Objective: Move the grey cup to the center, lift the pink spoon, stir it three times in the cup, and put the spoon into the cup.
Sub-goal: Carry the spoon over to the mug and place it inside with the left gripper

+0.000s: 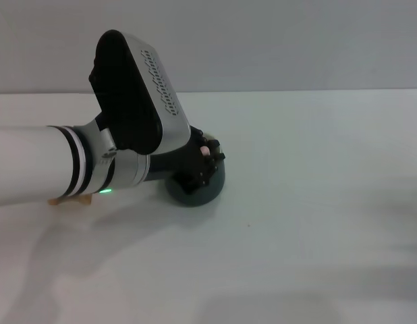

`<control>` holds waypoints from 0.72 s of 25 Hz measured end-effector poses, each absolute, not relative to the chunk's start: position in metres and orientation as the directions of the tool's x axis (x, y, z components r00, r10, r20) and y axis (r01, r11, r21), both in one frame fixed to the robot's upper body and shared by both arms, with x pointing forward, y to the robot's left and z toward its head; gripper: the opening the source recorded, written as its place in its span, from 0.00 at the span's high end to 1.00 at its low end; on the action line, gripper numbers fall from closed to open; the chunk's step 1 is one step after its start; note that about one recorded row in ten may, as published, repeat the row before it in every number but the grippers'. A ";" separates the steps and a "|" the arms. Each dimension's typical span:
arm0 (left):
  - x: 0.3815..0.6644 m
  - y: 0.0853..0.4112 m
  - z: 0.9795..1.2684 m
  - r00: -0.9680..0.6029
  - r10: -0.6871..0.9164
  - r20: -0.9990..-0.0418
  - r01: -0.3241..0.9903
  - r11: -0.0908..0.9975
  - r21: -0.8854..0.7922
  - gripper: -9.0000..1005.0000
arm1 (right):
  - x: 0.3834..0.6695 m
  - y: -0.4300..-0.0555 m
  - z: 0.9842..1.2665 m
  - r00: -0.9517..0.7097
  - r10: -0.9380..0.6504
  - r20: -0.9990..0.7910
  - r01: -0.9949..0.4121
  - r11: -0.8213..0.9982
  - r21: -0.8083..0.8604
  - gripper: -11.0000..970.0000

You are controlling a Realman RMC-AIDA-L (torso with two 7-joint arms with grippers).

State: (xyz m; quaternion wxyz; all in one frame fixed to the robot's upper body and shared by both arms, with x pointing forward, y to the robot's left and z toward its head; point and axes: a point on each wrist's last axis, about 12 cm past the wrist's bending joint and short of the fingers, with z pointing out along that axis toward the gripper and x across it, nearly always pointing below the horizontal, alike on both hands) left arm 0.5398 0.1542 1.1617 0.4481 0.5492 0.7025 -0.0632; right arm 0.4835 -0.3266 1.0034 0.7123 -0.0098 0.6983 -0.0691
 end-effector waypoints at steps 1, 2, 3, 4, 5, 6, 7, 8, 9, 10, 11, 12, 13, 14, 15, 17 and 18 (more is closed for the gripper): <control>0.539 0.155 1.161 0.002 0.716 -0.699 0.828 0.391 0.403 0.85 | 0.484 -0.326 1.003 0.015 -0.112 -0.994 0.084 0.990 -0.111 0.99; 0.538 0.157 1.160 -0.005 0.716 -0.698 0.826 0.396 0.400 0.85 | 0.484 -0.326 1.003 0.015 -0.112 -0.994 0.084 0.990 -0.111 0.99; 0.538 0.160 1.159 -0.012 0.715 -0.699 0.825 0.402 0.398 0.85 | 0.484 -0.326 1.003 0.015 -0.113 -0.994 0.084 0.990 -0.111 0.99; 0.538 0.163 1.159 -0.021 0.715 -0.699 0.821 0.411 0.396 0.85 | 0.484 -0.326 1.003 0.015 -0.113 -0.994 0.084 0.990 -0.111 0.99; 0.538 0.166 1.158 -0.030 0.714 -0.700 0.817 0.421 0.394 0.85 | 0.484 -0.327 1.003 0.015 -0.113 -0.994 0.084 0.990 -0.111 0.99; 0.538 0.170 1.158 -0.042 0.713 -0.700 0.811 0.433 0.393 0.85 | 0.484 -0.327 1.003 0.015 -0.113 -0.993 0.084 0.990 -0.112 0.99; 0.538 0.173 1.157 -0.048 0.713 -0.700 0.807 0.441 0.393 0.85 | 0.484 -0.327 1.004 0.015 -0.114 -0.993 0.084 0.990 -0.112 0.99; 0.539 0.177 1.157 -0.056 0.713 -0.699 0.802 0.450 0.394 0.85 | 0.484 -0.327 1.004 0.015 -0.114 -0.993 0.084 0.990 -0.113 0.99; 0.539 0.180 1.157 -0.063 0.713 -0.698 0.796 0.457 0.396 0.85 | 0.484 -0.327 1.004 0.016 -0.115 -0.993 0.084 0.990 -0.113 0.99; 0.541 0.185 1.158 -0.072 0.714 -0.697 0.787 0.469 0.399 0.85 | 0.483 -0.327 1.004 0.017 -0.115 -0.993 0.084 0.990 -0.113 0.99; 0.542 0.186 1.158 -0.077 0.714 -0.696 0.784 0.475 0.399 0.85 | 0.483 -0.327 1.004 0.017 -0.115 -0.993 0.084 0.990 -0.114 0.99; 0.542 0.186 1.158 -0.077 0.714 -0.696 0.784 0.475 0.399 0.85 | 0.483 -0.327 1.004 0.018 -0.116 -0.993 0.084 0.990 -0.114 0.99; 0.542 0.186 1.158 -0.077 0.714 -0.696 0.784 0.475 0.399 0.85 | 0.483 -0.327 1.004 0.018 -0.116 -0.993 0.084 0.990 -0.114 0.99; 0.542 0.186 1.158 -0.077 0.714 -0.696 0.784 0.475 0.399 0.85 | 0.483 -0.327 1.004 0.018 -0.116 -0.993 0.084 0.990 -0.114 0.99; 0.542 0.186 1.158 -0.077 0.714 -0.696 0.784 0.475 0.399 0.85 | 0.483 -0.327 1.004 0.018 -0.116 -0.993 0.084 0.990 -0.114 0.99; 0.543 0.189 1.157 -0.086 0.713 -0.696 0.779 0.483 0.399 0.85 | 0.483 -0.327 1.004 0.018 -0.115 -0.993 0.084 0.990 -0.113 0.99; 0.543 0.189 1.157 -0.086 0.713 -0.696 0.779 0.483 0.399 0.85 | 0.483 -0.327 1.004 0.019 -0.115 -0.993 0.085 0.990 -0.113 0.99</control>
